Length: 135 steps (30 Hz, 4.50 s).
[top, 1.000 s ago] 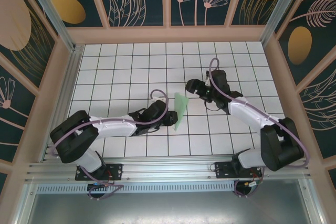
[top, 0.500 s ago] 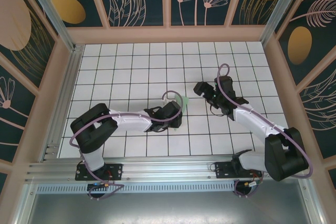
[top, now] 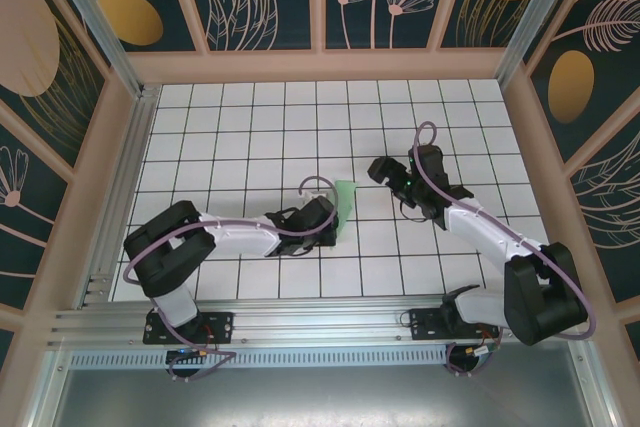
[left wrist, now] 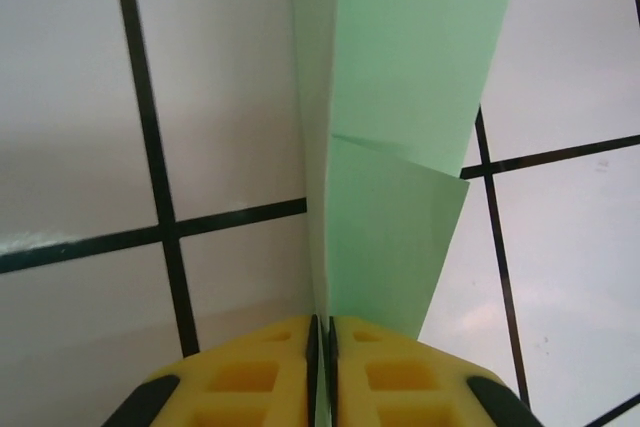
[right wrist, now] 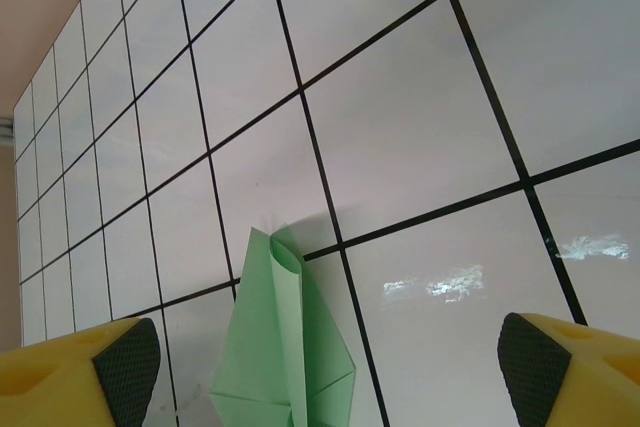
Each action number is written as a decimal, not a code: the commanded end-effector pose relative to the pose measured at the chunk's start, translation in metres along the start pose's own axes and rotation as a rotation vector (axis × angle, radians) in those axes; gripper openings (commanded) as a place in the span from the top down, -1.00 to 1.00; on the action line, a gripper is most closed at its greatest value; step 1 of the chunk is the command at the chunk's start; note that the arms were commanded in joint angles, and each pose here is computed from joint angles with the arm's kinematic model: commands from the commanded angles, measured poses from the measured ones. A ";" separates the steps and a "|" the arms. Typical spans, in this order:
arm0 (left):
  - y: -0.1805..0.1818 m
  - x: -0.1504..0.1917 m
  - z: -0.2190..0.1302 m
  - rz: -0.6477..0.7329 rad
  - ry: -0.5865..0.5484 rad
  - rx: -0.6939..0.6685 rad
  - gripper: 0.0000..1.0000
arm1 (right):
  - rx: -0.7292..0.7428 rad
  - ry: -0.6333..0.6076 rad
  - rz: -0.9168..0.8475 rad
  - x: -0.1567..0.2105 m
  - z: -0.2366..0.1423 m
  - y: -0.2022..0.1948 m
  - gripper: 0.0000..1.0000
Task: Fold a paper plane with a square sheet of paper (pick it up from the middle)
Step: Pick up the paper plane from the center of the table, then place the paper plane at the top-center of the table.
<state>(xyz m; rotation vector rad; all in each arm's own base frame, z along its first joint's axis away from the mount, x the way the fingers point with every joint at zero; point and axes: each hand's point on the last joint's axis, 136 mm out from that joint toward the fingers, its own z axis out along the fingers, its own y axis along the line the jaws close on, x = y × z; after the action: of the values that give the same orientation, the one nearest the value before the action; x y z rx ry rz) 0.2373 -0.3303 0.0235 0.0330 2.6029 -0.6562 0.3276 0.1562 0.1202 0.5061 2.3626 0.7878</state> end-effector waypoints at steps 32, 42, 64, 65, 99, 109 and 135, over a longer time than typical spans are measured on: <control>0.018 -0.008 -0.010 -0.352 -0.013 0.286 0.98 | -0.004 0.310 -0.214 0.126 0.034 0.070 0.20; 0.020 -0.007 -0.009 -0.346 -0.012 0.280 0.99 | 0.049 0.368 -0.214 0.144 0.048 0.065 0.11; 0.023 -0.004 -0.009 -0.345 -0.009 0.274 0.97 | 0.182 0.425 -0.202 0.159 0.073 0.042 0.39; 0.023 -0.004 -0.009 -0.345 -0.009 0.275 0.97 | 0.187 0.427 -0.201 0.159 0.074 0.042 0.41; 0.094 -0.044 -0.068 -0.422 -0.193 0.130 -0.07 | 0.461 0.431 -0.438 0.156 0.068 0.032 0.59; 0.108 -0.040 -0.068 -0.432 -0.203 0.077 -0.10 | 0.528 0.424 -0.464 0.165 0.072 0.028 0.49; 0.114 -0.034 -0.066 -0.424 -0.187 0.060 -0.14 | 0.588 0.366 -0.494 0.155 0.075 0.030 0.76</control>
<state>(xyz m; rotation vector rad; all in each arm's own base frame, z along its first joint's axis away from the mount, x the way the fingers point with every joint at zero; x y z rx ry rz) 0.2552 -0.2024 0.0421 -0.5630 2.4227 -0.8707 0.2592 0.2936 0.0199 -0.0308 2.9037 0.0019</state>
